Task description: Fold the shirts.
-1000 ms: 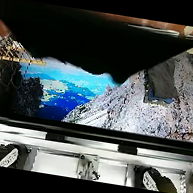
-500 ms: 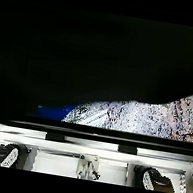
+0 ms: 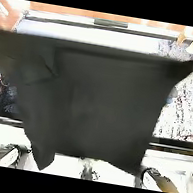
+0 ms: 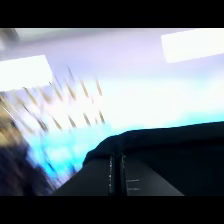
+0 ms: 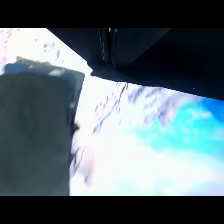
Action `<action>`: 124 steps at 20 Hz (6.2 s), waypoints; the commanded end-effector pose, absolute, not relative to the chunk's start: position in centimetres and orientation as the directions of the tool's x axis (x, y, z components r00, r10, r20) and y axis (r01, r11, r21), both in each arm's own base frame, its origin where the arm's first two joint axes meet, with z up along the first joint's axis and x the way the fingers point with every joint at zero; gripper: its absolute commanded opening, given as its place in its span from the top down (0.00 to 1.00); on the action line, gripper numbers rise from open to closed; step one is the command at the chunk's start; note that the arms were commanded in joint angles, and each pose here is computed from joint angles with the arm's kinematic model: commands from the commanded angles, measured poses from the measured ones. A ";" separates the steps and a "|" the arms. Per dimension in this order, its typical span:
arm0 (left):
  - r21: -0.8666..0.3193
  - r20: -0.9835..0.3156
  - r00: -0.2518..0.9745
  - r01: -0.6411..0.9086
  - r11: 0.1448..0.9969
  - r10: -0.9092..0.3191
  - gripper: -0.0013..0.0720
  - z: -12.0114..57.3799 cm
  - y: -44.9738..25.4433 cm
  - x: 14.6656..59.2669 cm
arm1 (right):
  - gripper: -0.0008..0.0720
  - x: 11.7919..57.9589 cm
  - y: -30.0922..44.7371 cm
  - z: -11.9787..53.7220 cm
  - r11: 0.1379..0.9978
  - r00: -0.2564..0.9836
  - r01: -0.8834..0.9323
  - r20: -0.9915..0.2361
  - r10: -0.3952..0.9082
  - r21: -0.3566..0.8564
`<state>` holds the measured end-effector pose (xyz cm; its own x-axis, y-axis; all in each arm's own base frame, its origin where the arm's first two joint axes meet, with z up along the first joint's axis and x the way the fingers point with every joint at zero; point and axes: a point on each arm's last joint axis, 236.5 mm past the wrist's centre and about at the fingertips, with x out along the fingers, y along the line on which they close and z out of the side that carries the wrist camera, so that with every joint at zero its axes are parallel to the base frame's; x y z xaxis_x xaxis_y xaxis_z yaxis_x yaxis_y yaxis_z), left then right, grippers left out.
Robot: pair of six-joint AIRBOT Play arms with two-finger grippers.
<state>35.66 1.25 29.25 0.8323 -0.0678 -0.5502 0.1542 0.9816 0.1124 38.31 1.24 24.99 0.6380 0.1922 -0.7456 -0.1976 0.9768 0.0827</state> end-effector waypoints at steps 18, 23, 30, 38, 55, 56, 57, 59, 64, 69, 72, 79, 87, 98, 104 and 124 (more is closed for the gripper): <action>-0.410 -0.557 0.792 0.001 0.912 -0.251 0.94 0.1 -1.4 61.1 | 0.89 63.3 6.2 -3.4 0.981 0.750 0.004 -0.649 0.126 0.195; -0.334 -0.670 0.664 0.131 0.934 -0.333 0.94 -1.0 -2.4 57.7 | 0.89 59.7 6.4 -4.6 0.985 0.619 -0.012 -0.772 0.144 0.174; -0.359 -0.930 -0.006 0.222 0.906 -0.367 0.94 -4.3 -0.1 41.3 | 0.89 48.8 5.0 -4.6 0.988 0.224 -0.099 -0.965 0.138 0.118; -0.388 -0.921 -0.100 0.126 0.913 -0.377 0.94 -6.5 -0.6 38.6 | 0.89 43.7 5.2 -6.8 0.983 -0.021 -0.084 -0.987 0.159 0.161; -0.442 -0.869 -0.220 -0.062 0.895 -0.444 0.07 -4.8 -3.5 24.9 | 0.24 35.4 3.1 0.1 0.969 -0.196 -0.093 -0.959 0.206 0.227; -0.443 -0.867 -0.221 -0.071 0.894 -0.447 0.07 -5.6 -3.8 22.6 | 0.24 34.5 1.9 0.3 0.973 -0.188 -0.058 -0.960 0.210 0.224; -0.454 -0.862 -0.213 -0.081 0.887 -0.461 0.08 -6.4 -4.3 20.6 | 0.24 33.5 1.1 0.3 0.972 -0.189 -0.021 -0.956 0.226 0.235; -0.504 -0.842 -0.161 -0.101 0.858 -0.514 0.08 -6.9 -5.4 18.4 | 0.24 31.2 0.9 0.2 0.952 -0.199 0.037 -0.931 0.306 0.305; -0.536 -0.829 -0.111 -0.126 0.835 -0.548 0.12 -8.2 -6.0 16.8 | 0.24 28.5 0.9 -0.6 0.945 -0.193 0.059 -0.925 0.328 0.323; -0.522 -0.842 -0.082 -0.119 0.844 -0.533 0.17 -9.6 -5.9 16.8 | 0.24 29.2 0.7 -0.8 0.947 -0.163 0.058 -0.933 0.322 0.316; -0.517 -0.848 -0.071 -0.104 0.849 -0.525 0.17 -9.8 -5.7 17.1 | 0.24 29.4 0.7 -0.9 0.947 -0.153 0.058 -0.935 0.320 0.314; -0.526 -0.847 -0.027 -0.092 0.845 -0.531 0.17 -10.0 -6.2 18.2 | 0.23 29.7 0.4 -1.1 0.951 -0.141 0.083 -0.941 0.306 0.297; -0.572 -0.811 -0.106 -0.065 0.818 -0.576 0.94 -10.2 -7.2 16.8 | 0.23 23.7 2.9 -6.4 0.919 -0.302 0.154 -0.869 0.393 0.362; -0.602 -0.793 -0.080 -0.047 0.797 -0.604 0.94 -9.7 -7.8 17.4 | 0.23 20.2 5.6 -10.1 0.880 -0.330 0.250 -0.818 0.470 0.405; -0.623 -0.778 -0.064 -0.058 0.780 -0.625 0.94 -9.3 -8.3 17.8 | 0.23 21.8 6.2 -11.1 0.856 -0.243 0.305 -0.835 0.494 0.417; -0.604 -0.687 0.418 0.127 0.787 -0.595 0.94 2.9 -3.6 41.4 | 0.89 45.1 6.6 -0.7 0.930 0.400 0.035 -0.858 0.322 0.366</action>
<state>35.95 -4.25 1.11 0.3368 -0.5758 -0.7450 0.1400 0.8130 -0.5651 39.16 7.07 -2.94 0.2365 0.3753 -0.8962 0.0315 0.9189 0.3932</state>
